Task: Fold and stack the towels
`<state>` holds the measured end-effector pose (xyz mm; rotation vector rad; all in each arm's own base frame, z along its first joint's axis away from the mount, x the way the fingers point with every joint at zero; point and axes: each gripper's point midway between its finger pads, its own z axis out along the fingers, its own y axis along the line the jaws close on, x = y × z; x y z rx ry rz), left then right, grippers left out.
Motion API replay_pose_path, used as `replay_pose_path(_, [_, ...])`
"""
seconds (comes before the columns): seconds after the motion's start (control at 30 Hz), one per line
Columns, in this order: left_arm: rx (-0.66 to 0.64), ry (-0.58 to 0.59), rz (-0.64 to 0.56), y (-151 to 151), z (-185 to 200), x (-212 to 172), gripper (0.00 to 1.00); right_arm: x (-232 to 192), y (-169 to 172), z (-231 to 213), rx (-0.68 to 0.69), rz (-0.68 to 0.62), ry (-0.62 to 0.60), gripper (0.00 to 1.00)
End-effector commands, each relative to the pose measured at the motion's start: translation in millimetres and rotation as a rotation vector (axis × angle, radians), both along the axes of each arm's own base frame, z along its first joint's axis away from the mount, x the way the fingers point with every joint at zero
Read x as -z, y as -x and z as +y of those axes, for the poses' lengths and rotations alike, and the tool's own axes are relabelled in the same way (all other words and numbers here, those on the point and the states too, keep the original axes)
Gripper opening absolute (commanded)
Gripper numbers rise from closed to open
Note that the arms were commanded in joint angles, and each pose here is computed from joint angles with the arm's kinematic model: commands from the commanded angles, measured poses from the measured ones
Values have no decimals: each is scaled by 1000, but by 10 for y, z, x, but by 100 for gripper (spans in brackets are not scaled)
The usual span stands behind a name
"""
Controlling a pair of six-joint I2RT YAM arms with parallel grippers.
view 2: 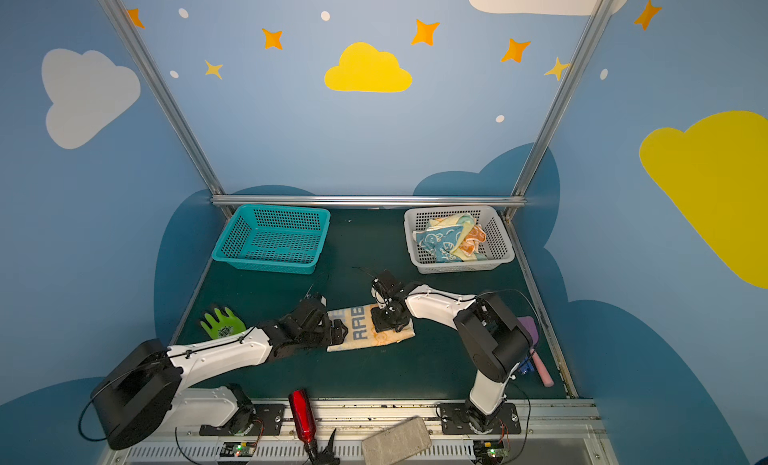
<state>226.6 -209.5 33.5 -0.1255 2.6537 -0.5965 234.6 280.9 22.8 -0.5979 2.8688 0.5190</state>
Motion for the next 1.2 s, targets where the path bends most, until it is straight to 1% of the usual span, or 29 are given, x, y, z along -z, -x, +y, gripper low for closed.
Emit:
replay_pose_path(0.0, [-23,-2,73,88,50,201,86,114,-5,-41,31,10,11,6])
replay_pose_path(0.13, [-15,18,103,107,9,280,77,183,11,-42,35,28,13,1])
replay_pose_path(0.27, [14,36,156,166,-70,392,70,238,17,-26,30,41,16,0])
replay_pose_path(0.37, [26,36,187,189,-105,475,59,269,26,-24,25,48,21,0])
replay_pose_path(0.57, [38,24,184,143,-121,502,37,288,27,-24,25,47,21,0])
replay_pose_path(0.67, [32,-2,167,71,-100,486,17,266,22,-10,17,41,13,0])
replay_pose_path(0.7, [29,-8,163,45,-98,480,9,241,13,4,11,33,5,0])
replay_pose_path(0.73, [25,-16,160,22,-91,476,4,214,-1,10,11,25,-1,0])
replay_pose_path(0.77, [24,-21,158,6,-88,473,4,179,-16,16,8,13,-8,0])
replay_pose_path(0.9, [35,-58,128,-146,-71,377,4,-95,-167,-2,11,-100,-27,12])
replay_pose_path(0.97, [55,-100,114,-232,-52,298,4,-311,-268,-24,13,-181,-35,21])
replay_pose_path(1.0, [67,-122,100,-295,-47,240,4,-430,-324,-50,17,-230,-32,28])
replay_pose_path(1.03, [81,-148,91,-347,-38,184,4,-541,-379,-85,24,-276,-26,56])
replay_pose_path(1.07, [90,-169,82,-393,-29,138,4,-646,-422,-115,31,-318,-24,92])
replay_pose_path(1.17, [111,-229,48,-573,1,-19,4,-929,-538,-229,54,-444,-12,93])
